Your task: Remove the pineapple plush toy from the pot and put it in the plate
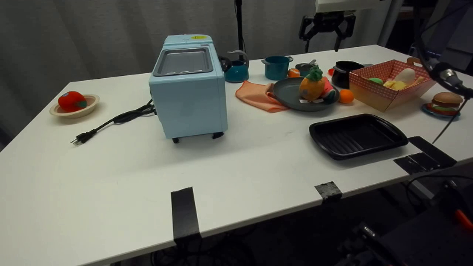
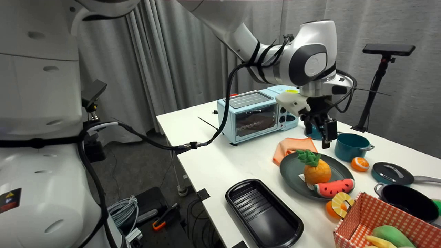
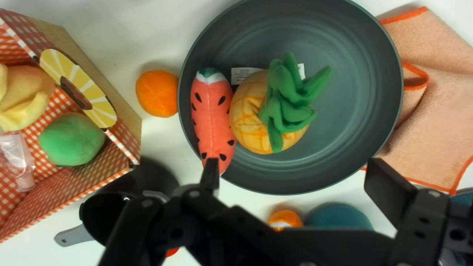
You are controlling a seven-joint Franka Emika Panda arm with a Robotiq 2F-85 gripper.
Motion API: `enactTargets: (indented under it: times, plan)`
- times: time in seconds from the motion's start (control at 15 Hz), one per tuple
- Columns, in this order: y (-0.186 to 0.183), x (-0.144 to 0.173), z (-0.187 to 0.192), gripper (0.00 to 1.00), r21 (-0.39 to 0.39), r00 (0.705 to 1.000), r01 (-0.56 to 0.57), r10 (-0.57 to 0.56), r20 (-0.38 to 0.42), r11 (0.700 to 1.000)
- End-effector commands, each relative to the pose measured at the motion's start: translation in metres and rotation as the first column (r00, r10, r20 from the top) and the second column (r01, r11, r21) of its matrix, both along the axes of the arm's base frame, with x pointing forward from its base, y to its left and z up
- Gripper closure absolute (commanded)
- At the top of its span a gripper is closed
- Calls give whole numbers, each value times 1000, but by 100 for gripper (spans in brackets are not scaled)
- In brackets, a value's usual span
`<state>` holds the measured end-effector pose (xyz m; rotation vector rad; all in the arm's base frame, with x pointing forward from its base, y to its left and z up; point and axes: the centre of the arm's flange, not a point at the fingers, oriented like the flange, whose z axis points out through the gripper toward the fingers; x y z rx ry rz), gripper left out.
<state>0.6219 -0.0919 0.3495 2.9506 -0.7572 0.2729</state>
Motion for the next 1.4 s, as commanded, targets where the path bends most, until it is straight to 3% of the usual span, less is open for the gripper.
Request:
enactTargets:
  times: [0.0,0.2,0.27,1.33]
  plan:
    - [-9,-28,21,0,4,1000,-10,10,22,1000]
    - [-17,-41,28,0,12,1000,-14,14,0,1000]
    - [-9,-19,18,0,7,1000,7,-7,11,1000]
    - [-14,-28,21,0,9,1000,2,-2,7,1000]
